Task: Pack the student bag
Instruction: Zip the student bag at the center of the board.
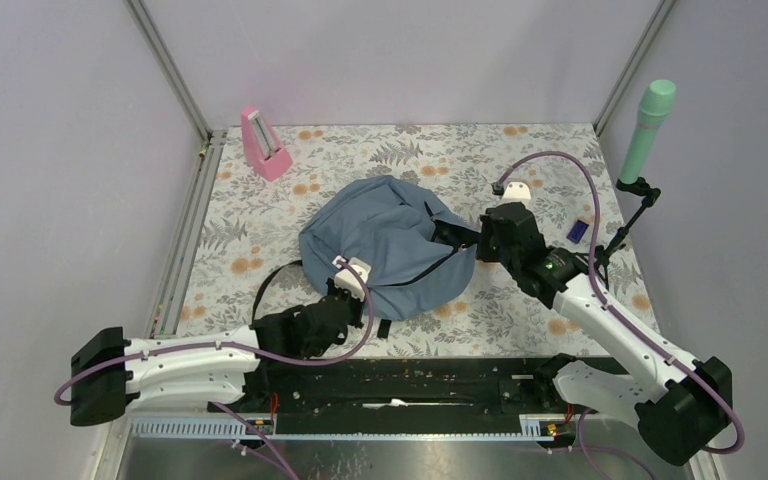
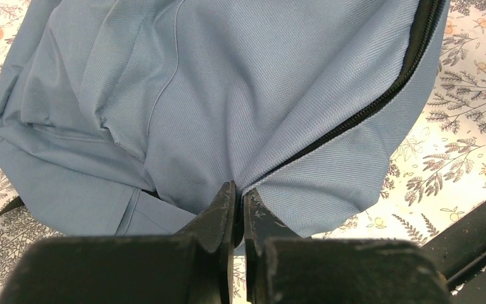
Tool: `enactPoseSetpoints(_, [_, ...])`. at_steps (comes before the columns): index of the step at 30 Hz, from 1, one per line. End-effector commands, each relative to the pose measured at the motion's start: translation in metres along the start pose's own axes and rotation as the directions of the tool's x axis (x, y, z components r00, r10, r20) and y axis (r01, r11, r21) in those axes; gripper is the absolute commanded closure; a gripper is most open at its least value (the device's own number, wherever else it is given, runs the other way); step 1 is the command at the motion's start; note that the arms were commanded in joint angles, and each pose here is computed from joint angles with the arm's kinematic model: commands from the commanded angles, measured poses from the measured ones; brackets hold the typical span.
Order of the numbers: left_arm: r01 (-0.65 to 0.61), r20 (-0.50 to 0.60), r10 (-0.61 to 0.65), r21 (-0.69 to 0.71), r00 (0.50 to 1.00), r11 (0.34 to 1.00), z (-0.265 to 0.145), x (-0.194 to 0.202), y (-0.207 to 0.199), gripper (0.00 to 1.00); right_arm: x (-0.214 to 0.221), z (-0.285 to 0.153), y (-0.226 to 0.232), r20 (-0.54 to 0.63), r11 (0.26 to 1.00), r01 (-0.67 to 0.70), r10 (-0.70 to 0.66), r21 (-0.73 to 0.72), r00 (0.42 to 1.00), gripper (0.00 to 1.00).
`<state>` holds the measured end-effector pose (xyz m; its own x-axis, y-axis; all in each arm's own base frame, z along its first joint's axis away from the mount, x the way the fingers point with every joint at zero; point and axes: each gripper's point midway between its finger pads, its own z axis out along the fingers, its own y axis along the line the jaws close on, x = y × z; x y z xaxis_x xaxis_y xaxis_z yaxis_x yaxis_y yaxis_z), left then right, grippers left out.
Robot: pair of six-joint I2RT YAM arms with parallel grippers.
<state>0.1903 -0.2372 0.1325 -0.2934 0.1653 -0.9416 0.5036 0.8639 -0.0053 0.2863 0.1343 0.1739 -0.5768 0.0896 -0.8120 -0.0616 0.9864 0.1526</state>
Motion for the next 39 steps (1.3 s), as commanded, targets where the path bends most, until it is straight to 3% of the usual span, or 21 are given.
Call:
enactPoseSetpoints(1, [-0.023, -0.018, 0.021, -0.115, 1.0, 0.993, -0.007, 0.003, 0.028, 1.0, -0.039, 0.001, -0.017, 0.117, 0.998, -0.006, -0.001, 0.061, 0.993, 1.0])
enactPoseSetpoints(2, [-0.02, -0.015, 0.019, -0.097, 1.0, 0.995, -0.007, -0.002, 0.024, 0.96, -0.037, 0.001, -0.01, 0.107, 1.0, -0.001, -0.002, 0.024, 0.994, 1.0])
enactPoseSetpoints(6, [0.007, 0.017, -0.008, 0.044, 1.0, 0.999, -0.008, -0.034, -0.007, 0.38, -0.023, 0.001, 0.015, 0.065, 0.992, -0.013, 0.022, -0.125, 0.998, 1.0])
enactPoseSetpoints(7, [0.016, 0.028, -0.018, 0.08, 0.999, 0.997, -0.007, -0.044, -0.016, 0.29, -0.019, 0.001, 0.019, 0.051, 0.989, -0.02, 0.027, -0.148, 0.998, 1.0])
enactPoseSetpoints(10, [0.028, 0.05, -0.037, 0.17, 0.998, 0.985, 0.0, -0.069, -0.044, 0.19, -0.007, 0.0, 0.026, 0.015, 0.981, -0.034, 0.038, -0.19, 0.999, 1.0])
enactPoseSetpoints(16, [0.036, 0.076, -0.063, 0.322, 0.995, 0.946, 0.027, -0.105, -0.105, 0.1, 0.004, -0.004, 0.023, 0.0, 0.98, -0.043, 0.044, -0.194, 0.999, 1.0])
enactPoseSetpoints(19, [0.043, 0.065, -0.068, 0.325, 0.996, 0.945, 0.047, -0.116, -0.123, 0.06, 0.005, -0.007, 0.021, 0.003, 0.981, -0.043, 0.045, -0.191, 0.999, 1.0])
enactPoseSetpoints(28, [-0.028, -0.038, 0.036, 0.185, 0.999, 0.982, 0.094, -0.081, -0.125, 0.05, 0.006, -0.011, 0.017, 0.011, 0.981, -0.05, 0.053, -0.185, 0.999, 1.0])
enactPoseSetpoints(31, [-0.065, -0.069, 0.078, 0.175, 0.995, 0.982, 0.101, -0.063, -0.124, 0.11, 0.006, -0.012, 0.017, 0.012, 0.981, -0.054, 0.057, -0.188, 0.998, 1.0])
enactPoseSetpoints(39, [-0.121, -0.155, 0.152, 0.192, 0.976, 0.974, 0.109, -0.02, -0.124, 0.73, -0.002, -0.019, 0.021, 0.033, 0.976, -0.068, 0.076, -0.206, 0.997, 1.0])
